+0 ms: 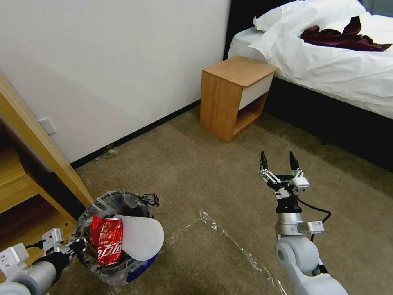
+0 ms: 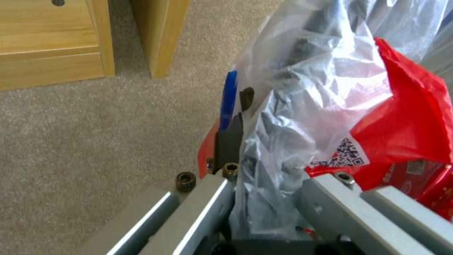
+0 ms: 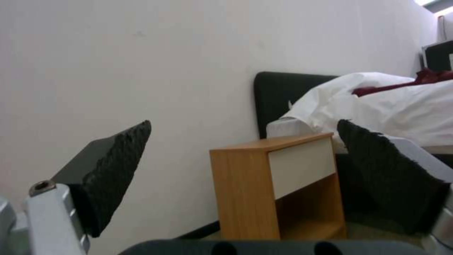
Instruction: Pick up the trash bin and place the garbage on the floor into it.
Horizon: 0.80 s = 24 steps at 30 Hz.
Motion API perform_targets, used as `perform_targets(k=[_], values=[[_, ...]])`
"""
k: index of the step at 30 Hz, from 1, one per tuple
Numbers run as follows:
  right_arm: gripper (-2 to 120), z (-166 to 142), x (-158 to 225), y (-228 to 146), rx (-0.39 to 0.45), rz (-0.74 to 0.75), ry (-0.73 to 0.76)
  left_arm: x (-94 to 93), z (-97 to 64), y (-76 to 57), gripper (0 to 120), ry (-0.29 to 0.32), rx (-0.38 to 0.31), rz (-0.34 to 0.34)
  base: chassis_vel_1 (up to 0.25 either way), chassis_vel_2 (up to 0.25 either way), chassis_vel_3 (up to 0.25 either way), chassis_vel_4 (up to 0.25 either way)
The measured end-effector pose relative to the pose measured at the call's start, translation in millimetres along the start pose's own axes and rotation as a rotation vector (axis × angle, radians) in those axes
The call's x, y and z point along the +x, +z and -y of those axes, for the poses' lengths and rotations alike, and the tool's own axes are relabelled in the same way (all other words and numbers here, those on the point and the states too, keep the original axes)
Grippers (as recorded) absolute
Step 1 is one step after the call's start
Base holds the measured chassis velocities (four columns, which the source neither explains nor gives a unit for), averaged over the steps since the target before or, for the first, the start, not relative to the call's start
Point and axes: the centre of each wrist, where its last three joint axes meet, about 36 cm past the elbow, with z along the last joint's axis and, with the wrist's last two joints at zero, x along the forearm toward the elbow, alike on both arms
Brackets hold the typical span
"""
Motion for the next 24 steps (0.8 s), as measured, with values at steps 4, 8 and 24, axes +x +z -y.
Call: perform_targets(k=[4, 8, 24], values=[[100, 1.0, -0.7, 2.0, 0.003, -0.003, 0.000, 0.0, 0.1, -0.7, 1, 0.002, 0.000, 0.001, 0.000, 0.000, 0.000, 0.000], [100, 1.8, -0.5, 4.1, 0.005, -0.007, 0.000, 0.0, -0.1, -0.6, 1, 0.001, 0.002, 0.002, 0.000, 0.000, 0.000, 0.000], [100, 3.1, 3.3, 8.3, 0.015, -0.026, -0.001, 2.1, 2.2, -4.1, 1, 0.012, 0.004, 0.015, 0.000, 0.000, 0.000, 0.000]])
